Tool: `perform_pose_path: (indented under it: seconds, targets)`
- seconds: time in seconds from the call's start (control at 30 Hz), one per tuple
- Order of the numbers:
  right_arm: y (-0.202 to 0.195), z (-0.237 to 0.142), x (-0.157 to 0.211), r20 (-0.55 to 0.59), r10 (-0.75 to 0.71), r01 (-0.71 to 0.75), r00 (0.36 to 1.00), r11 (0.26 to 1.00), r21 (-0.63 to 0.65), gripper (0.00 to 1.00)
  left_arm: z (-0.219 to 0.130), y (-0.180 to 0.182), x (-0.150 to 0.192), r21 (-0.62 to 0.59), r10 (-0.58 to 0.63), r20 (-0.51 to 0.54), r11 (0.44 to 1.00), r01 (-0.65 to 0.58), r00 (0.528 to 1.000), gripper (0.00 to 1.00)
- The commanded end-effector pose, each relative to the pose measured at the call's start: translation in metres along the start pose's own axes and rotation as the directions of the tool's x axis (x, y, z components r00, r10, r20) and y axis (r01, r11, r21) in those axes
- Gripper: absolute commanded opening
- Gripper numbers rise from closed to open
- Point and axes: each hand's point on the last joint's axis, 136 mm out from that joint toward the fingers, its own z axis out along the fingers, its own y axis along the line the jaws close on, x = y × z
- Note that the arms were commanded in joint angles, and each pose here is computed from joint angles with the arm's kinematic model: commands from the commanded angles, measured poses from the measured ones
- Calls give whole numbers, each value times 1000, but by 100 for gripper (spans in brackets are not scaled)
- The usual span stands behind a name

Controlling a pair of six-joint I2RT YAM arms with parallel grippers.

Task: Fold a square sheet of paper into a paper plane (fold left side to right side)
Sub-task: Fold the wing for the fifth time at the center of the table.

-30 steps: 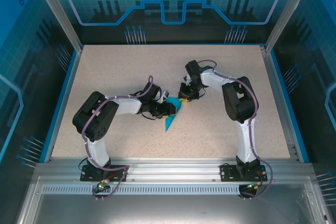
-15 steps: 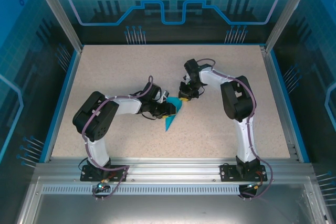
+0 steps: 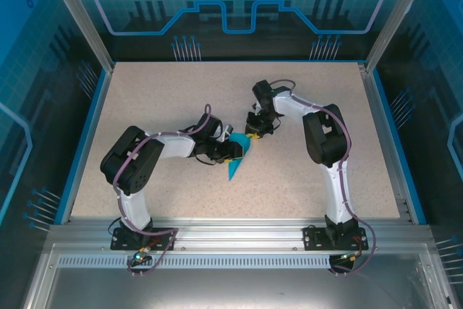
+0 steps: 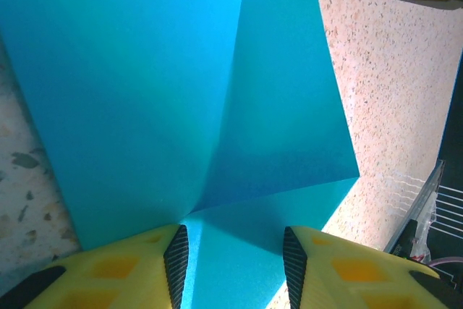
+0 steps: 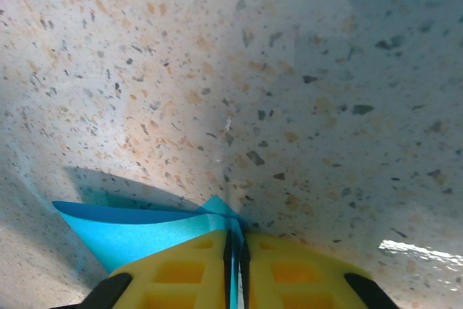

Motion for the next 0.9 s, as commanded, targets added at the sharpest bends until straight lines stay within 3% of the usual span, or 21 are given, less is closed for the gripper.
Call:
perform_pose_path:
  seconds: [0.0,0.23,0.43,0.6,0.87]
  targets:
    - [-5,3,-17,59,1,-3,998,1000,27,17,7,19,16,-40,-34,-44,999,32,998,44]
    - [0,3,-13,53,-7,7,999,1000,15,12,7,19,15,-39,-34,-43,999,32,999,44]
    - [-2,7,-14,53,12,-13,999,1000,25,1,7,18,15,-38,-31,-41,999,30,999,44]
    - [0,-3,-16,77,20,-23,997,999,33,0,5,15,15,-23,-21,-35,1000,21,999,44]
    - [-1,-5,-12,69,16,-19,997,999,43,0,-30,-21,11,23,94,49,995,-95,994,56]
